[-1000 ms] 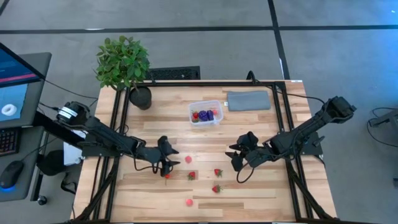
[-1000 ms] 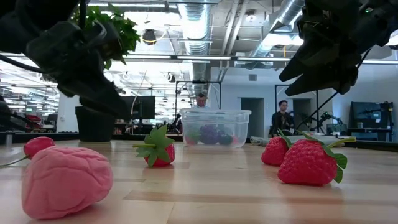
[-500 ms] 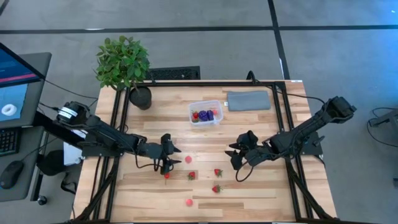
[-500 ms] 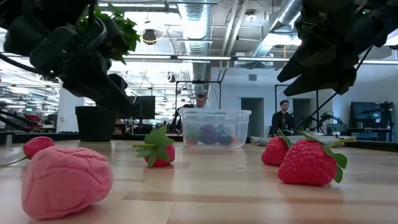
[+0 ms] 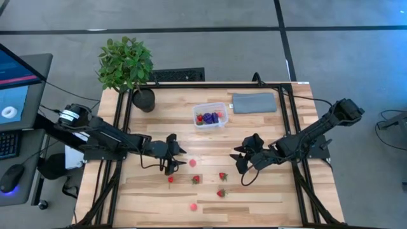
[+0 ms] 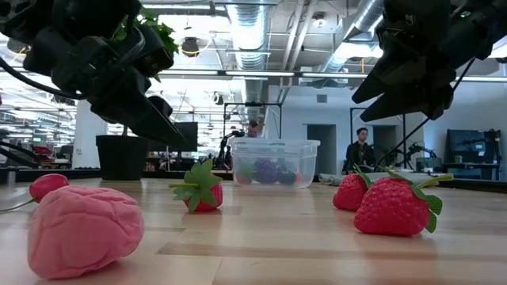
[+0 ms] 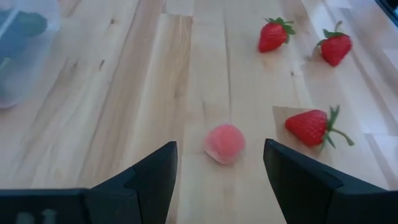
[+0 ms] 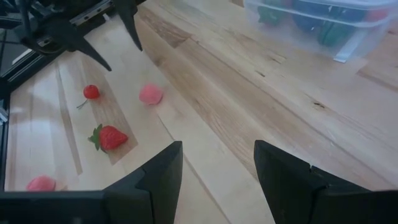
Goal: Pick and placing Produce into tupperware
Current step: Put the top apricot into the container
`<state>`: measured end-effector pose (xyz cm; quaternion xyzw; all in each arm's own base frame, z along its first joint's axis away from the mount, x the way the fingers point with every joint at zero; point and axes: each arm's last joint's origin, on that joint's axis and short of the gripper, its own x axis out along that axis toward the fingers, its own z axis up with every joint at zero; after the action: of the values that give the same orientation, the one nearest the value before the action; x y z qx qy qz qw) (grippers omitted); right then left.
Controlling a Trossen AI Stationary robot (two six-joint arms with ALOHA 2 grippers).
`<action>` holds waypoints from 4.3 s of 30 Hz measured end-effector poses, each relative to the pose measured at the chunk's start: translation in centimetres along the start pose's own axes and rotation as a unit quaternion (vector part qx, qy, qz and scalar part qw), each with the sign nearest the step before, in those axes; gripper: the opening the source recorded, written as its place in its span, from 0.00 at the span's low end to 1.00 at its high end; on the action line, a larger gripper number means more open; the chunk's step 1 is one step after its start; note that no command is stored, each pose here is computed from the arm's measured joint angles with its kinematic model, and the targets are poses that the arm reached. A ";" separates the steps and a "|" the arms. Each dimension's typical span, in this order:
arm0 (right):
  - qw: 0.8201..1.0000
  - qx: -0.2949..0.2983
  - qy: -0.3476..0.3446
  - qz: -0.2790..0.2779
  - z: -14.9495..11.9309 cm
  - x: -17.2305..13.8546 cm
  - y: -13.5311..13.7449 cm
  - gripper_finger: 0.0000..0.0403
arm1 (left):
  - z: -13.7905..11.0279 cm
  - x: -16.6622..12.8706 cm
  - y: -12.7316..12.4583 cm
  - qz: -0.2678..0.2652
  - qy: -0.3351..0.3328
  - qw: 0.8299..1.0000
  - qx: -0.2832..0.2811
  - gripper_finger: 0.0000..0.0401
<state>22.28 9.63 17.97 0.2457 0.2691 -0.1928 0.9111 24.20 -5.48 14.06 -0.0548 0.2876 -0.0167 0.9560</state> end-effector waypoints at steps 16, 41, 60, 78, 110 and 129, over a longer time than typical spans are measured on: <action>1.000 0.000 0.000 -0.003 0.0 0.1 -0.1 0.55 | -0.4 3.8 0.0 -0.035 0.057 0.998 0.011 0.57; 1.000 -0.009 0.009 -0.007 -0.2 0.0 -0.2 0.55 | -0.4 6.4 -0.2 -0.019 0.077 0.997 0.024 0.57; 1.000 -0.008 0.006 -0.007 -0.2 0.0 -0.2 0.55 | -0.4 6.4 -0.2 -0.006 0.078 0.997 0.007 0.28; 1.000 -0.005 0.006 -0.003 -0.2 0.0 -0.1 0.55 | 1.8 6.8 -0.2 -0.018 0.016 1.000 -0.020 0.28; 1.000 -0.011 0.011 -0.008 -0.3 -0.1 -0.2 0.55 | 14.6 6.3 11.8 0.113 -0.016 0.993 -0.015 0.28; 0.999 -0.032 0.022 -0.023 -1.9 1.4 0.2 0.55 | 16.4 4.6 16.9 0.128 0.008 0.991 -0.040 0.28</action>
<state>22.71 10.51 15.77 0.2146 0.3011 -0.1992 0.9075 37.11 12.59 23.17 -0.0560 0.3001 0.1166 0.9451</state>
